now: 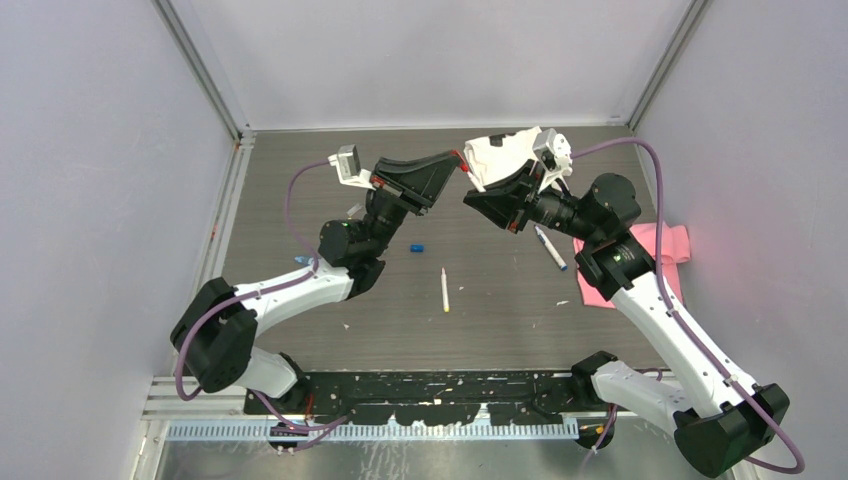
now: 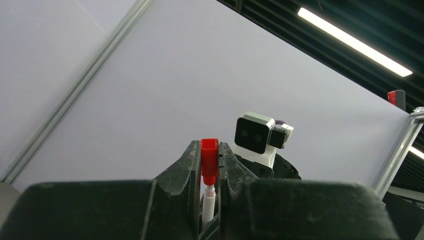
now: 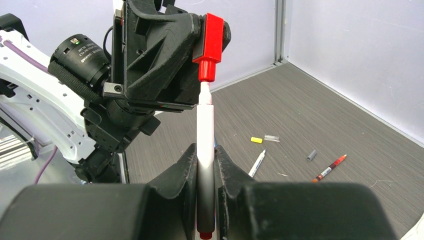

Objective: Insert the pens into the pen caps
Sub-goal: Insert the pen cap onto the pen.

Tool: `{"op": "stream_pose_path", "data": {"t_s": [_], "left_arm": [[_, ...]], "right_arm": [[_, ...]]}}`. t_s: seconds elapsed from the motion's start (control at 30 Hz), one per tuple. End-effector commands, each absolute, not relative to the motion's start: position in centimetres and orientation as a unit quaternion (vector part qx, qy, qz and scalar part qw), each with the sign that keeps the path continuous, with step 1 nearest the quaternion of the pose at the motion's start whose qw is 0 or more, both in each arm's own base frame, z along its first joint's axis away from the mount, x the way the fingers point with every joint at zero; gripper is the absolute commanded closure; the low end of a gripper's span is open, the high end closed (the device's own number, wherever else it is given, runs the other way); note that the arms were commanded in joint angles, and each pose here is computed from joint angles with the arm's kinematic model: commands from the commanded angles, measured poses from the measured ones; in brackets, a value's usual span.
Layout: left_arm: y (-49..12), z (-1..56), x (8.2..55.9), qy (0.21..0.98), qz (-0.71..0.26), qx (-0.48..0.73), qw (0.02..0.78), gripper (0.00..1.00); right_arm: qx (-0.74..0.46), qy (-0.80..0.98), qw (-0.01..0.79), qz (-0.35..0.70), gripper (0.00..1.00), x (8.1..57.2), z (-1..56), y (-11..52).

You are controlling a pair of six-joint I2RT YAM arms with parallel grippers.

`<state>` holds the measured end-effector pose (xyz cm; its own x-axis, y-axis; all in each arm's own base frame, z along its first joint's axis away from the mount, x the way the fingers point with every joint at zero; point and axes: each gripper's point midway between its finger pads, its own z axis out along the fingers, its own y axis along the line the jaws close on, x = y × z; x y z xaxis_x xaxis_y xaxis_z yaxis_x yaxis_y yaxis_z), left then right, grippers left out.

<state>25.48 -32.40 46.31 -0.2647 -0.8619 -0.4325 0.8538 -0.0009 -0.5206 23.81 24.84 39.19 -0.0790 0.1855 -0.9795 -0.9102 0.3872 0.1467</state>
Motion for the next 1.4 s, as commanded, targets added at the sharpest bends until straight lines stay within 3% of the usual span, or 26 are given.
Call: {"op": "stream_pose_path", "data": {"t_s": [0.0,0.4,1.07,1.37], "left_arm": [[-32.2,47.5,24.5,0.337,-0.725,0.004,0.601,0.99],[-33.1,47.2,23.5,0.341,-0.74,0.029,0.578,0.99],[-34.9,44.4,22.7,0.425,-0.692,0.109,0.573,0.99],[-33.0,46.0,23.1,0.405,-0.685,0.069,0.602,0.88]], "right_arm": [[-0.32,0.545,0.629,0.454,0.99,23.8,41.5,24.9],[-0.319,0.543,0.639,0.442,0.99,24.7,42.0,24.9],[-0.328,0.518,0.655,0.442,0.99,25.4,43.2,25.4],[-0.331,0.523,0.644,0.45,0.99,24.6,42.4,25.4]]}}
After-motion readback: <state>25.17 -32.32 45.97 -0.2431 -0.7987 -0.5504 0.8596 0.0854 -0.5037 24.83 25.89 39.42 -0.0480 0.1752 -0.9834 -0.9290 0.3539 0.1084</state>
